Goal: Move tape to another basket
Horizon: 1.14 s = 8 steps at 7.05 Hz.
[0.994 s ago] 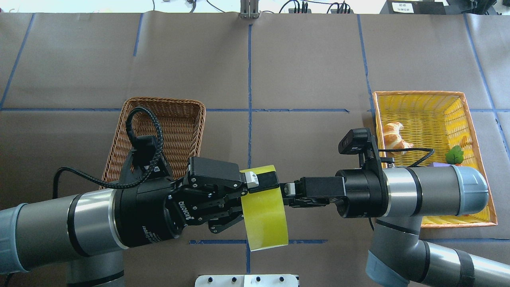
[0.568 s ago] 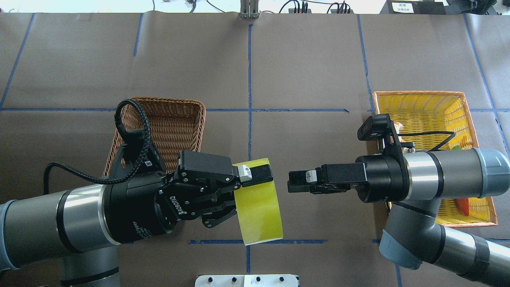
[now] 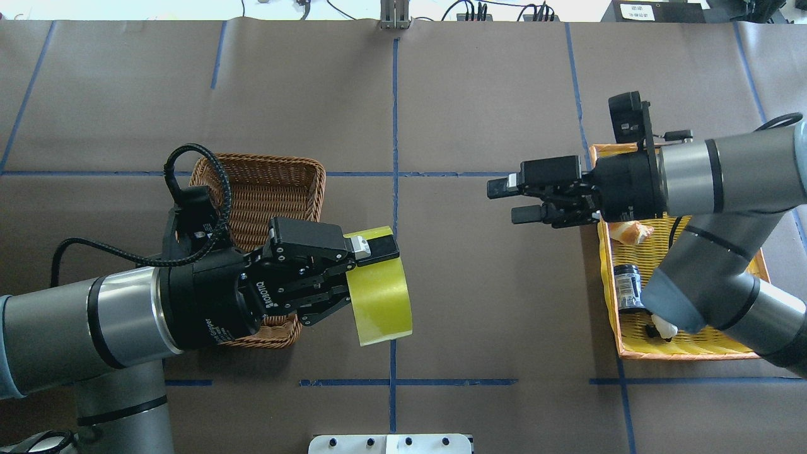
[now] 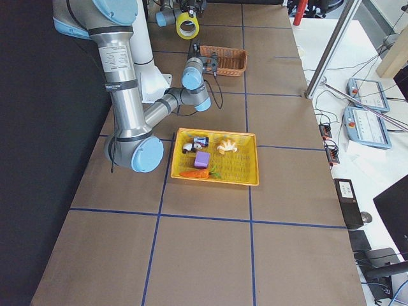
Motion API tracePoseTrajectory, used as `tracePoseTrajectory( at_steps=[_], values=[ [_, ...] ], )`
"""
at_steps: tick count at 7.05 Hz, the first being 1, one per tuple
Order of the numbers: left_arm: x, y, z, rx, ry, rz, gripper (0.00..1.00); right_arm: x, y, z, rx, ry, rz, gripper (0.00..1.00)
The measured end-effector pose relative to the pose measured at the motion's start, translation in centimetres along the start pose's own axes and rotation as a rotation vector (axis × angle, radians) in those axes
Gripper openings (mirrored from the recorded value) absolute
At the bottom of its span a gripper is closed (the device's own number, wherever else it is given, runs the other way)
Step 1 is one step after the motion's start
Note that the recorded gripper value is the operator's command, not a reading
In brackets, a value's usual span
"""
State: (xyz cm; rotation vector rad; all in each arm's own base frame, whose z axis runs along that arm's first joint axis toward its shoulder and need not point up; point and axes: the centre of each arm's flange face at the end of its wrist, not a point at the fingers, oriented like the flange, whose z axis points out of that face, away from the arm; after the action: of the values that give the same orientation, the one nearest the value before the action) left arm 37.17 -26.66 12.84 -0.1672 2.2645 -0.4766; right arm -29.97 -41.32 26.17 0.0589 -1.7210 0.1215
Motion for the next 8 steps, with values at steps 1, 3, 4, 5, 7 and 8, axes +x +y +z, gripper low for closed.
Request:
tracePoseTrajectory(
  at_steps=[1, 3, 4, 5, 7, 8],
  values=[
    [-0.9, -0.6, 0.4, 0.026, -0.08, 0.077, 0.0, 0.5, -2.8, -1.5, 0.021, 0.119, 0.015, 1.0],
    [-2.5, -3.3, 1.8, 0.085, -0.332, 0.244, 0.0, 2.7, -6.8, -3.3, 0.043, 0.329, -0.014, 1.0],
    [-3.2, -5.6, 2.2, 0.113, -0.495, 0.323, 0.0, 4.2, -8.4, -4.0, 0.037, 0.433, -0.056, 1.0],
    [-3.9, -8.0, 2.1, 0.131, -0.651, 0.392, 0.0, 6.2, -9.9, -5.5, 0.023, 0.53, -0.111, 1.0],
    [-5.4, -11.9, 1.3, 0.157, -0.918, 0.492, 0.0, 10.7, -11.8, -10.2, -0.031, 0.682, -0.216, 1.0],
    [-6.1, -13.7, 0.7, 0.164, -1.04, 0.536, 0.0, 12.7, -12.3, -13.0, -0.062, 0.735, -0.264, 1.0]
  ],
)
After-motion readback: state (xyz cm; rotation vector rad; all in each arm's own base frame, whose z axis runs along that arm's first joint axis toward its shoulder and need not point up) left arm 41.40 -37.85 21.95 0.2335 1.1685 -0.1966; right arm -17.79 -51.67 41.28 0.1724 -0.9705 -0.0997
